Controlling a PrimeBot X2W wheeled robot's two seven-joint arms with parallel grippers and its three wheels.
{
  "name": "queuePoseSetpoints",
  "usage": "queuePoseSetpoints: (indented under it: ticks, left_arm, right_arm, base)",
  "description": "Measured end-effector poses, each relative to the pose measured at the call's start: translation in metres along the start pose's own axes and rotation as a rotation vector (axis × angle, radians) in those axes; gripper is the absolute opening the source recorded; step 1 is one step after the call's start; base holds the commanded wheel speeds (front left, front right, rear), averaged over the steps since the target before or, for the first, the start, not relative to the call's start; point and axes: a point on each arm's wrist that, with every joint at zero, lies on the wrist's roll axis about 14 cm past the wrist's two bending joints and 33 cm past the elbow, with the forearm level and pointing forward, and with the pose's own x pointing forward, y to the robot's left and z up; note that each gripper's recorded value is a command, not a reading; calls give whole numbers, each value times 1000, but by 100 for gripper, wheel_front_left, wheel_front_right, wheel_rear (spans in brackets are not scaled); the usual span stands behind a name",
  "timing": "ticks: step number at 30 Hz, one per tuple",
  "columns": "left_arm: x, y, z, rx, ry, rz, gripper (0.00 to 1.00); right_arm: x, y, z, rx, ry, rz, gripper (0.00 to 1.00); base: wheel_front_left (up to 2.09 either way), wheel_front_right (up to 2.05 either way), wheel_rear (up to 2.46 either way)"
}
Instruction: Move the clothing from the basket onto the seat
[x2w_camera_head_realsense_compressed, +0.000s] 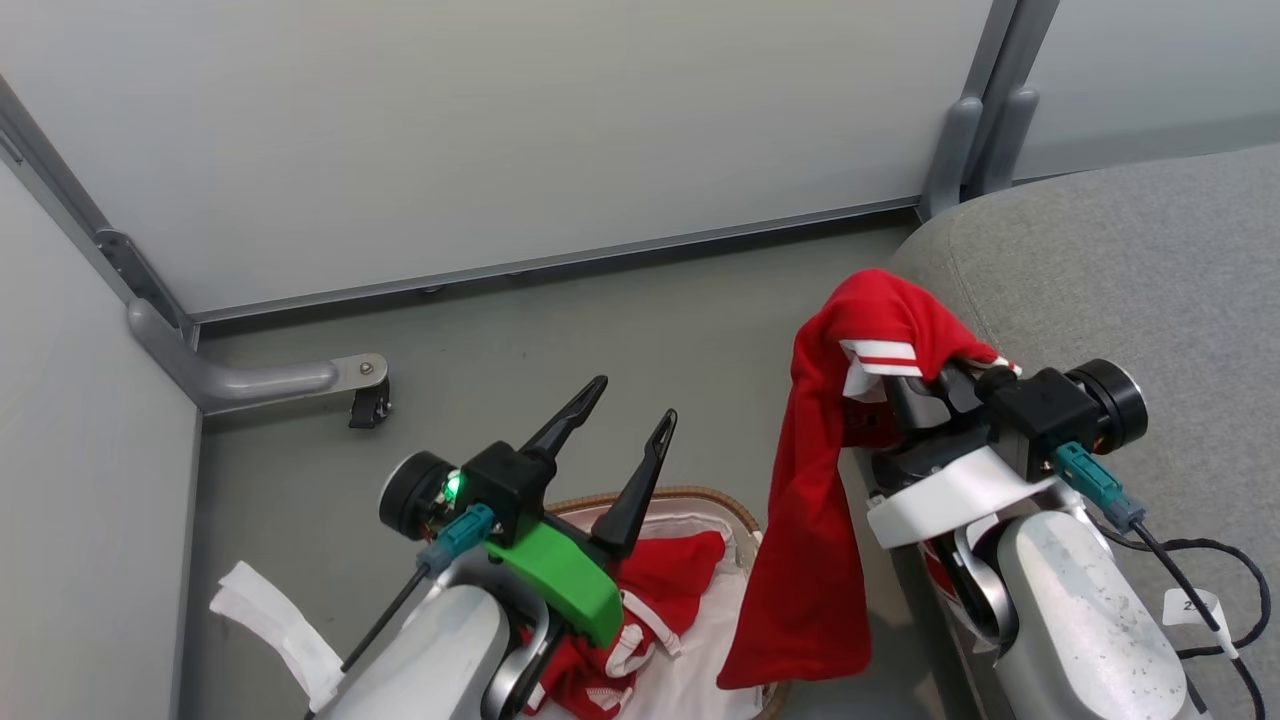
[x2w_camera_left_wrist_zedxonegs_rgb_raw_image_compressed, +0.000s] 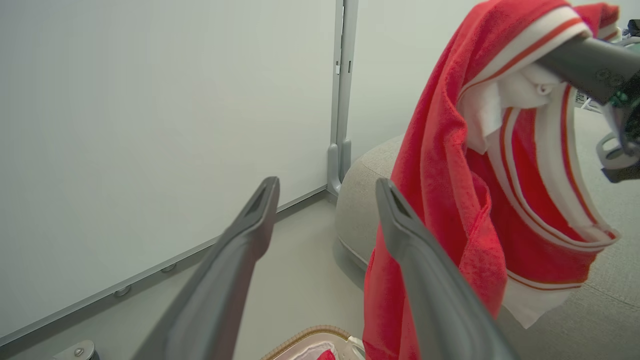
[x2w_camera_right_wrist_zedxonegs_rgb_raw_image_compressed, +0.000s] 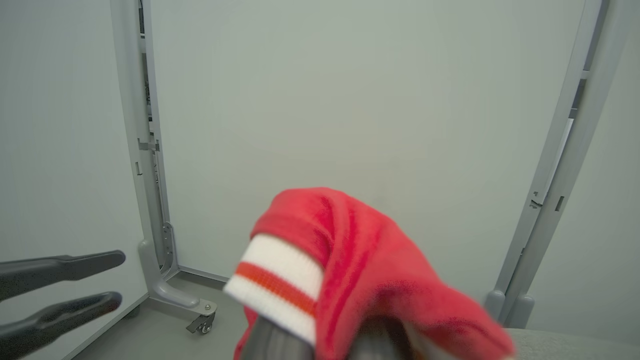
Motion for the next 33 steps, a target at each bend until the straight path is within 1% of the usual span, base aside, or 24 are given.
queuePoseSetpoints:
  ticks: [7,14,21,26,33]
  left_arm:
    - [-6,-5,-18,-35,31,21,100]
    - [-1,-18,-29,-37,53,-14,100]
    - [12,-44,-36,-65,63,-101,100]
    - [23,-69,-44,-85,80,-190,100]
    - [40,-97,-53,-96,96,-307,100]
  right_arm:
    - [-5,-11,-3,-15,13,-31,0]
    - [-9,-25,-1,-35,16,-68,0]
    - [-24,-53,2,-78,27,-147,0]
    - [-44,-84,6,-122,45,-239,0]
    - [-72,-123,11,-179,71,-364,0]
  base:
    - [0,0,0]
    - [0,0,0]
    - [0,0,0]
    - [0,0,0]
    - [0,0,0]
